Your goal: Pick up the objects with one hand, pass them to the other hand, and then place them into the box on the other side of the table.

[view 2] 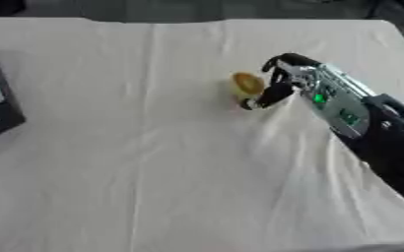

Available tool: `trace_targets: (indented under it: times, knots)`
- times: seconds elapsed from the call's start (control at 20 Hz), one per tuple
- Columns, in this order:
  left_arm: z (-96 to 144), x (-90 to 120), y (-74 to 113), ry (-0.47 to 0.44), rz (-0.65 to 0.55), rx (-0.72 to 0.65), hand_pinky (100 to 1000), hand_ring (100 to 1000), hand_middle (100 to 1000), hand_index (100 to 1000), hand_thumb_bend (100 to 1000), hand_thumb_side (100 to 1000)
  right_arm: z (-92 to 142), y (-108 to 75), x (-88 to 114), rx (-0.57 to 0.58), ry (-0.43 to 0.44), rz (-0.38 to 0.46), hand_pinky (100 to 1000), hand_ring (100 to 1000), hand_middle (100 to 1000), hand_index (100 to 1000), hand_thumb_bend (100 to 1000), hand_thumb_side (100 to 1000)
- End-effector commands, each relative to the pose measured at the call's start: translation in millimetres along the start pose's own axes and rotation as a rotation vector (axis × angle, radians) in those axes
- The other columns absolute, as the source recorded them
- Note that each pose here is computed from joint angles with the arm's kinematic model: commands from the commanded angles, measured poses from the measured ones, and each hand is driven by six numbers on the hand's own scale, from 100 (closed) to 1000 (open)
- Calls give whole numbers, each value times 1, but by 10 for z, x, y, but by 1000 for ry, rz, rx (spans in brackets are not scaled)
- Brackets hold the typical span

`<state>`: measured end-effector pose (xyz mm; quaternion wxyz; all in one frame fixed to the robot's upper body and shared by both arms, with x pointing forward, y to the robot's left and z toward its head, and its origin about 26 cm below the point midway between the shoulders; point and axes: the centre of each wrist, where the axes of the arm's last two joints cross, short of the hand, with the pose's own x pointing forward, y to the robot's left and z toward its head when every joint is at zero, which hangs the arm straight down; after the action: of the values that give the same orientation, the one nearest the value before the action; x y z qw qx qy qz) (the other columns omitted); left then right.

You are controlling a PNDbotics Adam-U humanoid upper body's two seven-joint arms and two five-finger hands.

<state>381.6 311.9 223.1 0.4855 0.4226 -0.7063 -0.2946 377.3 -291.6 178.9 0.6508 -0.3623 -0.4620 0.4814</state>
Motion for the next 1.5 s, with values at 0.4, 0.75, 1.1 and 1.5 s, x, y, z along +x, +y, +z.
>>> trace_targets:
  times: [0.4, 0.75, 1.1, 1.5]
  knots:
    - [-30, 42, 103, -19, -11, 22, 806, 665, 626, 700, 710, 416, -72, -77, 14, -25, 14, 14, 846, 718, 639, 865, 567, 390]
    - [-27, 43, 97, -18, -9, 20, 807, 666, 626, 700, 709, 416, -88, -79, 39, -25, 4, 7, 844, 712, 636, 863, 570, 395]
    - [-28, 46, 88, -18, -7, 19, 807, 666, 626, 699, 706, 417, -100, -77, 65, -28, 1, 6, 844, 707, 630, 855, 563, 384]
    - [-27, 42, 85, -16, -5, 18, 807, 666, 627, 699, 702, 418, -118, -75, 76, -36, 8, -23, 840, 682, 610, 779, 509, 306]
